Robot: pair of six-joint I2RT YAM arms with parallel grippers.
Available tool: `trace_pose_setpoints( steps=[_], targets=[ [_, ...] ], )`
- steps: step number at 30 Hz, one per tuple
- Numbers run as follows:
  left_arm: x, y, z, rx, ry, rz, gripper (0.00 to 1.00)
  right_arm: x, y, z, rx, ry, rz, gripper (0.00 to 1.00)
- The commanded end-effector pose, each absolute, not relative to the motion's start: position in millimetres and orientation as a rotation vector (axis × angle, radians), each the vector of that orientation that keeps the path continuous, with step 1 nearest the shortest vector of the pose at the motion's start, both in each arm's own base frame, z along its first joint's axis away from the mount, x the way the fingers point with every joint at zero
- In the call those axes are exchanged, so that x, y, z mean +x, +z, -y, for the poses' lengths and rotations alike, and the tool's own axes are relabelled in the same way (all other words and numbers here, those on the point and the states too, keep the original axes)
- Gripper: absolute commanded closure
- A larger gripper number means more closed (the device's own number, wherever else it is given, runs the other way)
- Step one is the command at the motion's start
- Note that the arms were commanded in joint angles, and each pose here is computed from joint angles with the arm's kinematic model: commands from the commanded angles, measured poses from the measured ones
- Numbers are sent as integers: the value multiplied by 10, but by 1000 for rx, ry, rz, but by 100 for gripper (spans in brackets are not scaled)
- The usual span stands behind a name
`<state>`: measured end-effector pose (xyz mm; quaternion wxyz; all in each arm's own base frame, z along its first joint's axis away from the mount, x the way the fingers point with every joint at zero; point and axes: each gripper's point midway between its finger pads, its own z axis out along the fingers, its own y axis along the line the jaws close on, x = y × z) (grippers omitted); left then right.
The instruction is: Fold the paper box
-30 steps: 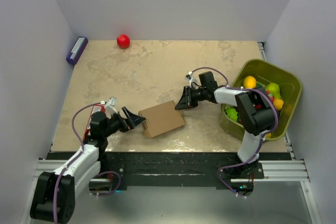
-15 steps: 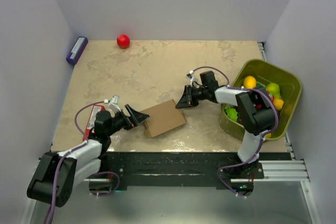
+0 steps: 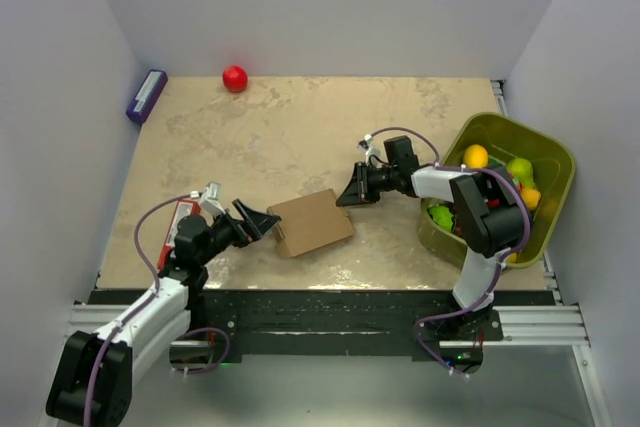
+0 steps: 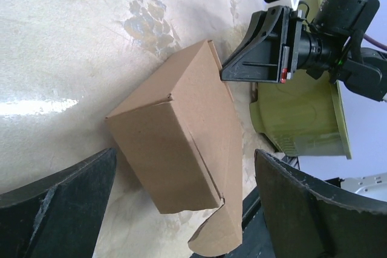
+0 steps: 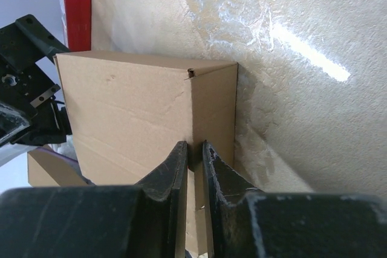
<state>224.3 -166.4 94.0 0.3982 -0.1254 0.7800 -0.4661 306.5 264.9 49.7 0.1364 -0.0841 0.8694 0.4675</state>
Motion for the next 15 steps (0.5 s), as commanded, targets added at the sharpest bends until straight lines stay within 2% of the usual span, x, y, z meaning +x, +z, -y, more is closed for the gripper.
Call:
trace_pose_setpoints(
  steps=[1, 15],
  targets=[
    [2054, 525, 1571, -402, -1134, -2064, 0, 3044, 124, -2458, -177, 1188, -2617, 88],
    [1963, 437, 1665, -439, -1240, -2060, 0, 3068, 180, -2465, -181, 1193, -2599, 89]
  ],
)
